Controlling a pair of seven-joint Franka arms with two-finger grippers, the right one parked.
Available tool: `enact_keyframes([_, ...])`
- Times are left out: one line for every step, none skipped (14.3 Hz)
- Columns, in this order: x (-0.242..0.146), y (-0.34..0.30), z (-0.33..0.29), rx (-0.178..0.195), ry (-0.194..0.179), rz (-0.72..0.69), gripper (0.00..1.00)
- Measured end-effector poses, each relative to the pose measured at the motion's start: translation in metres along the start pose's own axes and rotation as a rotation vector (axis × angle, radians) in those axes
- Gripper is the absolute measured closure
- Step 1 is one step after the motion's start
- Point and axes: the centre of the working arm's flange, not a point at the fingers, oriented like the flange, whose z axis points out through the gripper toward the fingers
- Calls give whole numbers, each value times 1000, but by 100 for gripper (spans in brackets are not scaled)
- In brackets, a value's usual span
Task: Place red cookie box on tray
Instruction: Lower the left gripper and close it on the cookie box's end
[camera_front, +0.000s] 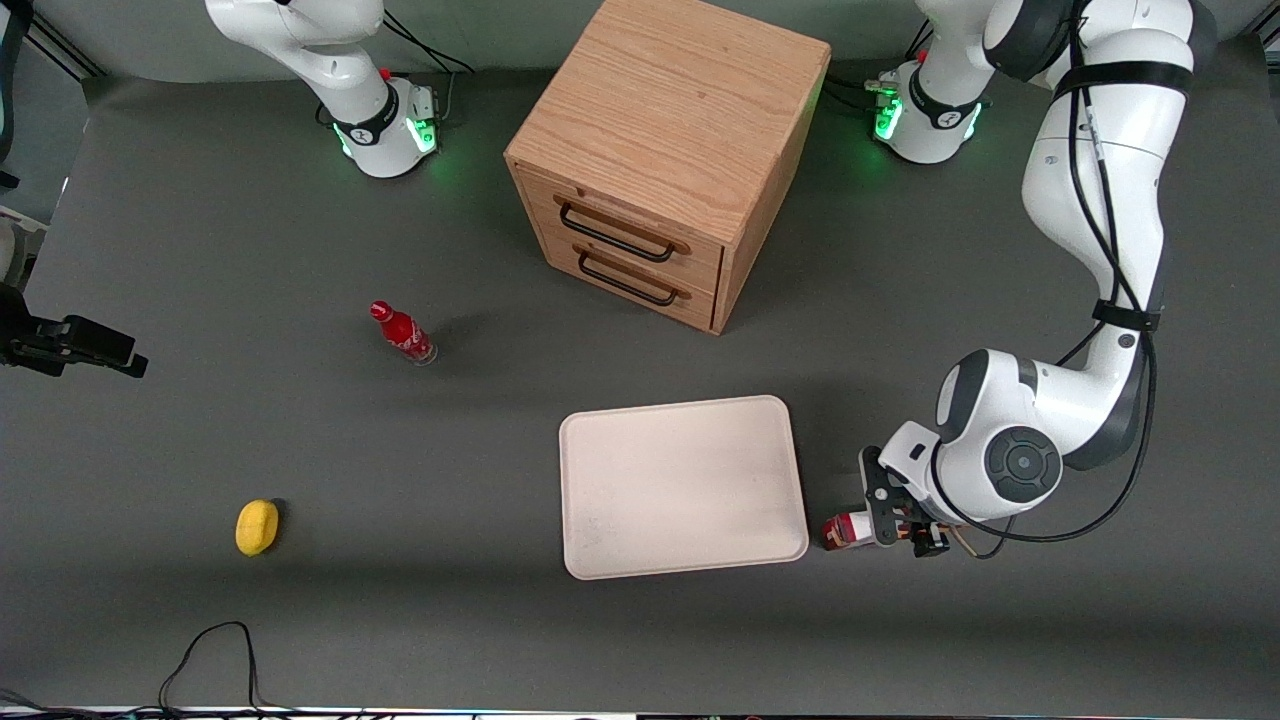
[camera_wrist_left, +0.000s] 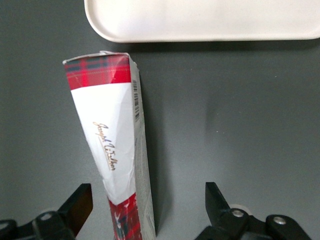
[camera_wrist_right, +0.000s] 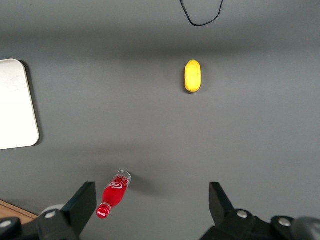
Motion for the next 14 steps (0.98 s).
enact_keyframes([0, 0, 1, 0, 1, 0, 0])
enact_keyframes([0, 0, 3, 3, 2, 0, 2])
enact_keyframes([1, -1, 4, 8, 5, 0, 6])
enact_keyframes([0, -1, 4, 11, 6, 0, 16])
enact_keyframes([-1, -2, 5, 14, 3, -1, 30])
enact_keyframes([-5, -4, 5, 18, -1, -6, 41])
enact_keyframes([-8, -5, 5, 23, -4, -10, 53])
enact_keyframes([-10, -6, 5, 27, -5, -13, 63])
enact_keyframes([-11, -7, 5, 30, -5, -14, 74])
enact_keyframes([-11, -7, 4, 35, -3, -14, 84])
enact_keyframes([-10, -7, 4, 35, -3, -14, 95])
enact_keyframes([-10, -7, 4, 35, -3, -15, 97])
enact_keyframes([-10, -8, 3, 37, -3, -16, 97])
enact_keyframes([-10, -8, 0, 37, -4, -17, 97])
